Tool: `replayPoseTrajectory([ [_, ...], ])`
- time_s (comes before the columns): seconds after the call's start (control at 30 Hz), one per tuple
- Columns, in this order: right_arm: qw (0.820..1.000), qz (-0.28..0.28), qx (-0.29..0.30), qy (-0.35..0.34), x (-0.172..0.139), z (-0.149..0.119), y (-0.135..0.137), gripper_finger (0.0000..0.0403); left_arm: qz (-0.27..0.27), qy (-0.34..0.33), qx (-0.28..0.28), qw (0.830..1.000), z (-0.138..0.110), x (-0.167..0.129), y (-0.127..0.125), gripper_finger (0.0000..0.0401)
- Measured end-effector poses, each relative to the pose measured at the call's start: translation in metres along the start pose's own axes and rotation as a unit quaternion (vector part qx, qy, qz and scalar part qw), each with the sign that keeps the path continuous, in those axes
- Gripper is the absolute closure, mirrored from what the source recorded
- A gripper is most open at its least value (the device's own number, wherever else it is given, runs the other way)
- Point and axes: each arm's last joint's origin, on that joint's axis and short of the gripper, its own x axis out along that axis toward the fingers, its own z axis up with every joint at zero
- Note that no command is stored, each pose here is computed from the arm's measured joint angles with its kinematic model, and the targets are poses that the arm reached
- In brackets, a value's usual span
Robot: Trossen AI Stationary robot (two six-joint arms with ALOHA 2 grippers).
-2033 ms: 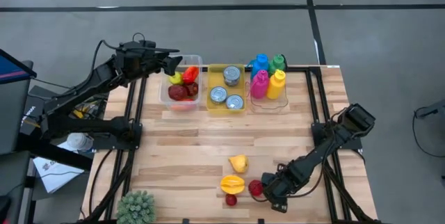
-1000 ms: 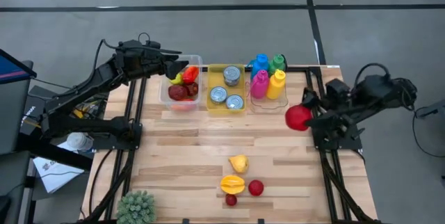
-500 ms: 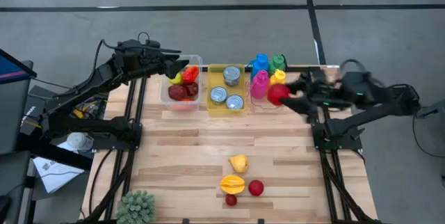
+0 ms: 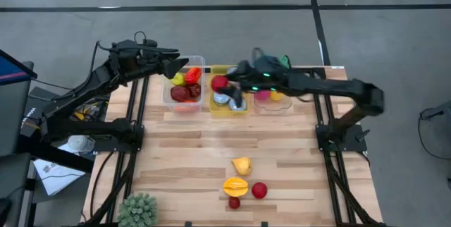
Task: Pick & Place Food Item
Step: Put the tomato into the transparent container
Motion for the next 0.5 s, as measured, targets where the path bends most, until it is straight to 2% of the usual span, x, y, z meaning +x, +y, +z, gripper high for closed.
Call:
replayPoseTrajectory([
  [0.13, 0.998, 0.003, -0.052, 0.019, 0.048, 0.001, -0.009, 0.0153, -0.007, -0.016, 0.000, 1.000, 0.003, -0.011, -0.001, 0.0043],
  [0.33, 0.993, -0.004, -0.093, 0.074, 0.107, 0.002, -0.018, 0.0153, -0.020, -0.039, 0.000, 0.999, 0.008, -0.029, -0.004, 0.0043],
  [0.5, 0.987, -0.026, -0.098, 0.123, 0.147, -0.008, -0.033, 0.0153, -0.027, -0.052, 0.000, 0.998, 0.010, -0.039, -0.005, 0.0043],
])
